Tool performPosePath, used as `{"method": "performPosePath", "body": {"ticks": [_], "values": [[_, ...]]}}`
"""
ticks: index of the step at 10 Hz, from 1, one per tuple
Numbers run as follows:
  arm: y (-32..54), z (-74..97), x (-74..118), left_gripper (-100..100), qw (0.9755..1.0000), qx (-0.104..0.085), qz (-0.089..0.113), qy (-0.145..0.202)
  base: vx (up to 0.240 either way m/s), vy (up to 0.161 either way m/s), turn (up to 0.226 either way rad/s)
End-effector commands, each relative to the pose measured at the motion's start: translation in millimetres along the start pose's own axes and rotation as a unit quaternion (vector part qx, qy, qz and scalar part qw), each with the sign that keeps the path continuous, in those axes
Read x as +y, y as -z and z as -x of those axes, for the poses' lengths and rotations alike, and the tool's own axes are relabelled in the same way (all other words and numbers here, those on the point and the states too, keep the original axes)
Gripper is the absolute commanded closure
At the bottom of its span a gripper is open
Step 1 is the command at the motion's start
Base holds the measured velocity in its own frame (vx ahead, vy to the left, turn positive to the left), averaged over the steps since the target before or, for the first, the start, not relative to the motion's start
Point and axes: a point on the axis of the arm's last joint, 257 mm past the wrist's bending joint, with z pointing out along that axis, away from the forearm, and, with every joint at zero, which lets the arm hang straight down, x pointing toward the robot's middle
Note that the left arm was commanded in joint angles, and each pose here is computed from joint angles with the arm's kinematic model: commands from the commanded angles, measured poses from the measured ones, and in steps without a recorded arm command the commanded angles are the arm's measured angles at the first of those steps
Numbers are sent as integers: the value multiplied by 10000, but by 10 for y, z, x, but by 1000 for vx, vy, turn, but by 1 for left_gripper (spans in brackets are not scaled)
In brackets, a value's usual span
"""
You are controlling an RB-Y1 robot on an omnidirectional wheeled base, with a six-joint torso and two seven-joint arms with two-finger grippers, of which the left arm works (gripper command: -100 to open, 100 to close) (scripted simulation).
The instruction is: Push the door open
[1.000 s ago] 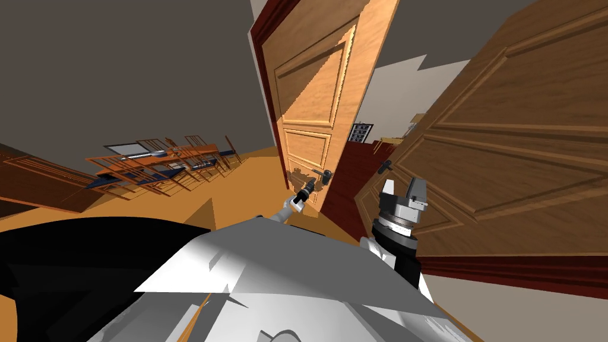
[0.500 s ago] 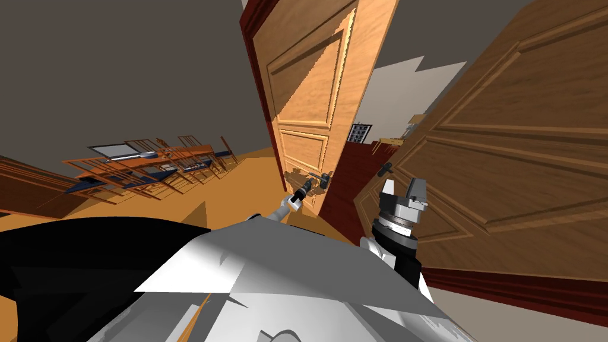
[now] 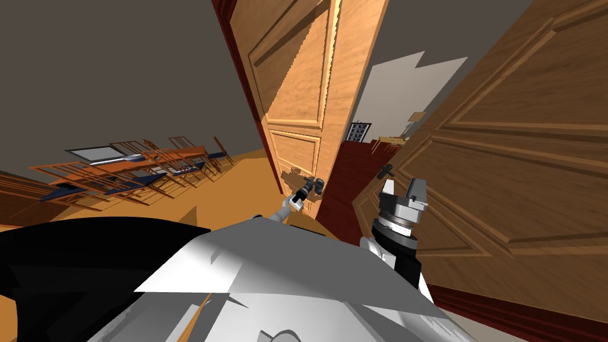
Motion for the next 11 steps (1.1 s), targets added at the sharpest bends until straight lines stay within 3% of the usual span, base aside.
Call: {"method": "performPosePath", "body": {"ticks": [1,2,7,11], "values": [[0,0,0,-100,10000,0,0,0,74,-39,-1],[0,0,0,100,10000,0,0,0,-13,6,11],[0,0,0,100,10000,0,0,0,-11,5,-5],[32,272,31,100,9998,-190,39,-89,119,-104,35]]}}
